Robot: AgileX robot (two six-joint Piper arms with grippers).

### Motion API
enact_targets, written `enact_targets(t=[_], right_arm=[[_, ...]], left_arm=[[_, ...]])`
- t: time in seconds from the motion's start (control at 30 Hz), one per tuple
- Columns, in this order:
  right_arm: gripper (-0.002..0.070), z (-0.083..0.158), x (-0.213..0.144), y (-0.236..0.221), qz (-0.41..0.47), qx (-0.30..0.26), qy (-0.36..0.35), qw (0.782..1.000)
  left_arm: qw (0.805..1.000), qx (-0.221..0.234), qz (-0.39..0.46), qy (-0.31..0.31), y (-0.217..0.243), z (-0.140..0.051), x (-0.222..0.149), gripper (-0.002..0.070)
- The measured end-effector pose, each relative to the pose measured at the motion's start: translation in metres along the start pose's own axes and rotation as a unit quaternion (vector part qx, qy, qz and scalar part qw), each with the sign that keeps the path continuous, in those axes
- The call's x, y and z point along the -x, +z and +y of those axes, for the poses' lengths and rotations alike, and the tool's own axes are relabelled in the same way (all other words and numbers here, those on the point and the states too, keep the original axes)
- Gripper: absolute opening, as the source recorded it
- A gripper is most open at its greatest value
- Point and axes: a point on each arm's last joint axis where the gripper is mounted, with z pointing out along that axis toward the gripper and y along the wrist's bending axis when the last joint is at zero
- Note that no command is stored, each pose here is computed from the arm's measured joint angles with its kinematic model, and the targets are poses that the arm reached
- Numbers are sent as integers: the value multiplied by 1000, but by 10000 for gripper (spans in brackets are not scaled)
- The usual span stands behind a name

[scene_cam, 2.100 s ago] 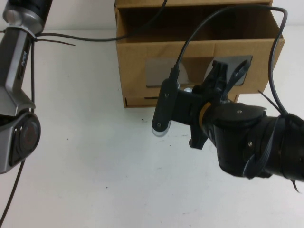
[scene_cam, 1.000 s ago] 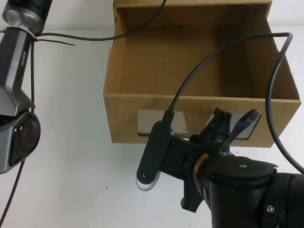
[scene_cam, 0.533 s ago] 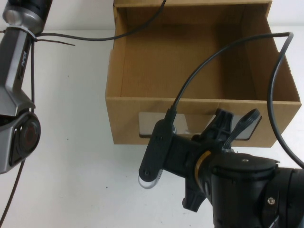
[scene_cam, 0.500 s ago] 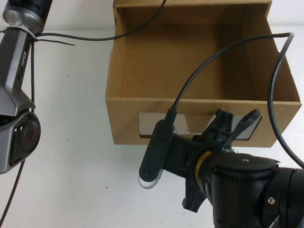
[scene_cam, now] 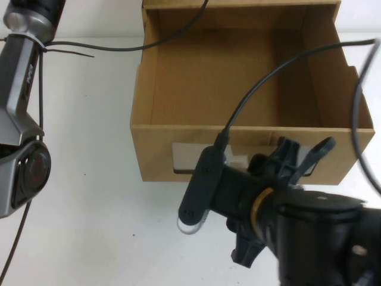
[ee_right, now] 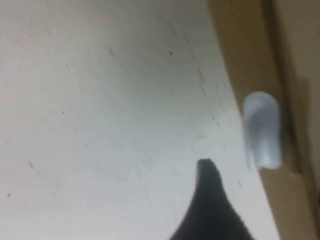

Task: Open the shoe box
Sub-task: 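Pull the top drawer of the cardboard box fully open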

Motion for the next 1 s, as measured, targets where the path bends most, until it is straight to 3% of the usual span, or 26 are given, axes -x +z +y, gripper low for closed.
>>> enact_targets(t=[0.1,0.23,0.33,0.47,0.57,0.7,0.8,0.9,1.0], right_arm=[[409,-5,-2,-16,-14,-5,10,1000],[364,-16,-7,-48,-51,-9,31,998],[287,-26,-15,-74,-78,-10,47,996],[74,-44,-33,-116,-146,20,88,985],[9,-62,-50,-147,-227,56,124,964],[-12,-78,-80,-174,-311,79,116,940],[-16,-70,-102,-178,-321,140,134,927],[-17,-51,-120,-177,-298,244,169,907],[-18,-36,-133,-170,-276,282,173,902]], left_arm=[[1000,0,0,0,0,0,0,-6],[1000,0,1,-1,0,1,-1,-6],[1000,0,1,-1,0,1,-1,-6],[1000,0,1,-1,0,1,-1,-6],[1000,0,1,-1,0,1,-1,-6],[1000,0,1,-1,0,1,-1,-6],[1000,0,1,-1,0,1,-1,-6],[1000,0,1,-1,0,1,-1,-6],[1000,0,1,-1,0,1,-1,-6]])
